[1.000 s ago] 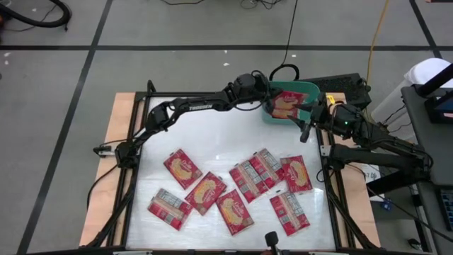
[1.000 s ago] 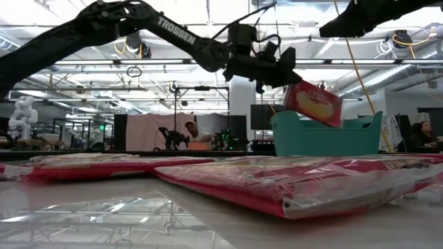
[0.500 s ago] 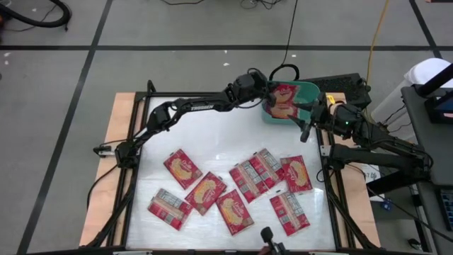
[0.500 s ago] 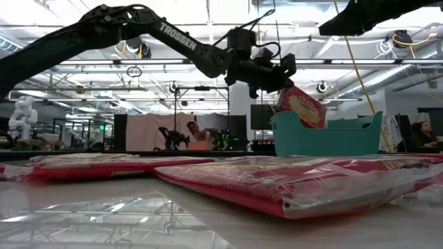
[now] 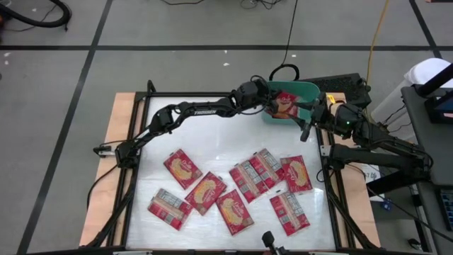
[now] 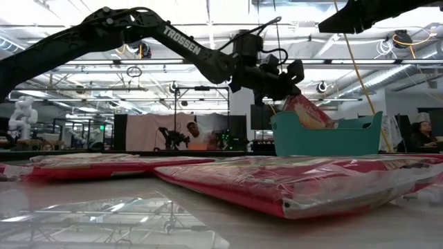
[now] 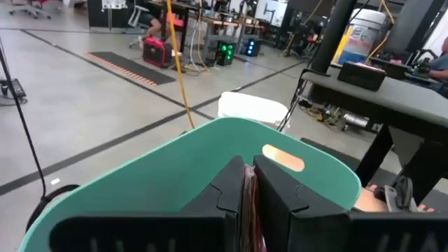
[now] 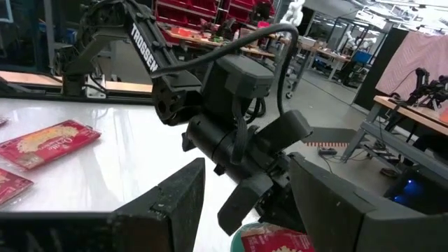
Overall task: Sort popcorn bags into baskets
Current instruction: Put the red popcorn bag into the green bin
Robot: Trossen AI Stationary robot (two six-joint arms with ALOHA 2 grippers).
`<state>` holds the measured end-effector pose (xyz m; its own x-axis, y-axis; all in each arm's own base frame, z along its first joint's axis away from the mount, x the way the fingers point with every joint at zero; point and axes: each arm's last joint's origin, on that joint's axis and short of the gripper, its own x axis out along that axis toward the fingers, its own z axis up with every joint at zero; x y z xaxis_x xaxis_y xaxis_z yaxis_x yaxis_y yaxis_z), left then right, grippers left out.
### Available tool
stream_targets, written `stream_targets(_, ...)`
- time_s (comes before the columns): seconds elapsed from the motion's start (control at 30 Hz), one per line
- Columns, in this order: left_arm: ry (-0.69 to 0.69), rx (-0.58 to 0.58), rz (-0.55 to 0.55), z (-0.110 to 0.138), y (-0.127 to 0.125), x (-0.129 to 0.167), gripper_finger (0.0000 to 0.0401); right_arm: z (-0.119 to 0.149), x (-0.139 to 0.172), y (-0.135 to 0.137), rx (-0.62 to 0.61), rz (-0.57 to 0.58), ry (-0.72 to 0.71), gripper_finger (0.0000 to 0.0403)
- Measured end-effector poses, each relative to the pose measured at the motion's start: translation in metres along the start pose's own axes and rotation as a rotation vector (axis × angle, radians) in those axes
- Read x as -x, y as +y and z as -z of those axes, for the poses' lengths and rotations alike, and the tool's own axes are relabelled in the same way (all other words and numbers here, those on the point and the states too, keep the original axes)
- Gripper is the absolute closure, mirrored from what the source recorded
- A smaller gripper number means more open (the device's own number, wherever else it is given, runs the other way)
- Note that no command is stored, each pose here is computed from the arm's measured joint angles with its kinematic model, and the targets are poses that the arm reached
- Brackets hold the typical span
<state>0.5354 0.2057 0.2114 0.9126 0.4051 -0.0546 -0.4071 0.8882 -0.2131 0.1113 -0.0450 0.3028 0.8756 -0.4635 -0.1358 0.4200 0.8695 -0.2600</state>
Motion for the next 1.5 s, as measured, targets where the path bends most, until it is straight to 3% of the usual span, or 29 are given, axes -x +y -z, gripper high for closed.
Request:
stream_targets(0.17, -0.056, 0.002, 0.005, -0.005, -0.001, 0.0, 0.0371, 0.0, 0.0, 0.0, 0.004, 0.0, -0.001, 0.0202)
stream_targets(0.37, -0.181, 0.032, -0.089, -0.014, -0.006, 0.002, 0.0371, -0.001, 0.0, 0.0, 0.004, 0.002, -0.009, 0.0202)
stream_targets(0.63, -0.104, -0.044, -0.1, -0.004, -0.017, 0.002, 0.037, -0.003, 0.0, -0.001, 0.007, 0.008, -0.031, 0.0202)
stream_targets(1.03, -0.05, 0.039, -0.142, -0.001, -0.004, 0.001, 0.0367, -0.003, 0.0, -0.001, 0.008, 0.007, -0.03, 0.0202)
stream_targets(1.33, -0.03, 0.048, -0.194, 0.002, -0.002, 0.001, 0.0272, -0.003, 0.0, -0.001, 0.015, 0.007, -0.029, 0.0202)
stream_targets(1.5, -0.027, 0.021, -0.205, 0.002, 0.0, 0.001, 0.0261, -0.003, 0.0, -0.001, 0.01, 0.006, -0.027, 0.0202)
